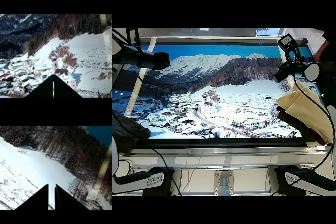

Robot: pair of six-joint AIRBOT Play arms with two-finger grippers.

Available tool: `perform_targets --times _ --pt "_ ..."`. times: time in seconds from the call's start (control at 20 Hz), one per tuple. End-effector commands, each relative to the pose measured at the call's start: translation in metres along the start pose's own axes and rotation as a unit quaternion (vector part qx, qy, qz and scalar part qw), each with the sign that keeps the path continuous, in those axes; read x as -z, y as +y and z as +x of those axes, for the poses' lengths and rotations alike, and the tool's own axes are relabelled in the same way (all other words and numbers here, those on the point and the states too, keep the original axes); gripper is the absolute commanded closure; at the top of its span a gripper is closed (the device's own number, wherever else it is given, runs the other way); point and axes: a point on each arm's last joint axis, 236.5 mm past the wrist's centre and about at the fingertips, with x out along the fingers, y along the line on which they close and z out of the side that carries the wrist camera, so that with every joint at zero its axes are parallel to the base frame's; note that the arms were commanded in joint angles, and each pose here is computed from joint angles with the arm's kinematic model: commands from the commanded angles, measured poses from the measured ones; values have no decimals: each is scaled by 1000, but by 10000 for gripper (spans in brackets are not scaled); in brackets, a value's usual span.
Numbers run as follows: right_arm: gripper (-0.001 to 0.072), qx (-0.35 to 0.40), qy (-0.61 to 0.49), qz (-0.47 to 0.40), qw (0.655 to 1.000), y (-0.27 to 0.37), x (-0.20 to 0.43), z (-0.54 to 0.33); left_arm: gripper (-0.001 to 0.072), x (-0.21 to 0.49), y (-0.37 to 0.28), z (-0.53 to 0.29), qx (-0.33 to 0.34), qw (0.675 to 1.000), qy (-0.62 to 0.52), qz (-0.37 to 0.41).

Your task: Fold the shirts.

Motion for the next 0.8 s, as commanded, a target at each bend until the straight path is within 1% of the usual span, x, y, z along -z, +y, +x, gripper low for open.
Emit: perform_targets --times 0.0,0.1,0.15,0.25,0.3,0.4,0.5,0.55,0.6,0.65,0.7,0.75 --pt "579 1 -1 -1 1000 0 -1 0 694 -1 14 0 -30 999 -2 10" --pt "579 31 -31 -8 999 -15 -14 -1 693 0 28 -1 -59 998 0 19" --pt "579 45 -48 -8 998 -21 -23 -2 694 0 40 -3 -84 996 3 27" --pt "580 59 -68 -9 996 -28 -32 -4 694 9 63 -8 -134 990 24 33" --pt "580 62 -73 -9 995 -29 -34 -5 694 13 69 -10 -147 988 32 34" --pt "579 51 -80 11 995 -25 -37 -5 691 3 81 -14 -172 983 16 58" --pt "580 14 -105 60 993 -10 -49 -6 679 -15 112 -26 -241 966 -10 91" --pt "579 -2 -118 83 990 -4 -55 -7 556 -20 133 -32 -277 956 -13 97" --pt "580 -18 -131 106 986 1 -62 -9 371 -18 161 -40 -317 945 -9 75" --pt "580 -38 -142 131 981 8 -68 -10 236 -7 193 -48 -355 934 4 34" --pt "579 -54 -149 149 976 14 -72 -12 201 8 223 -56 -382 924 20 -12" --pt "579 -67 -155 163 972 18 -76 -14 201 28 254 -66 -404 912 39 -64"
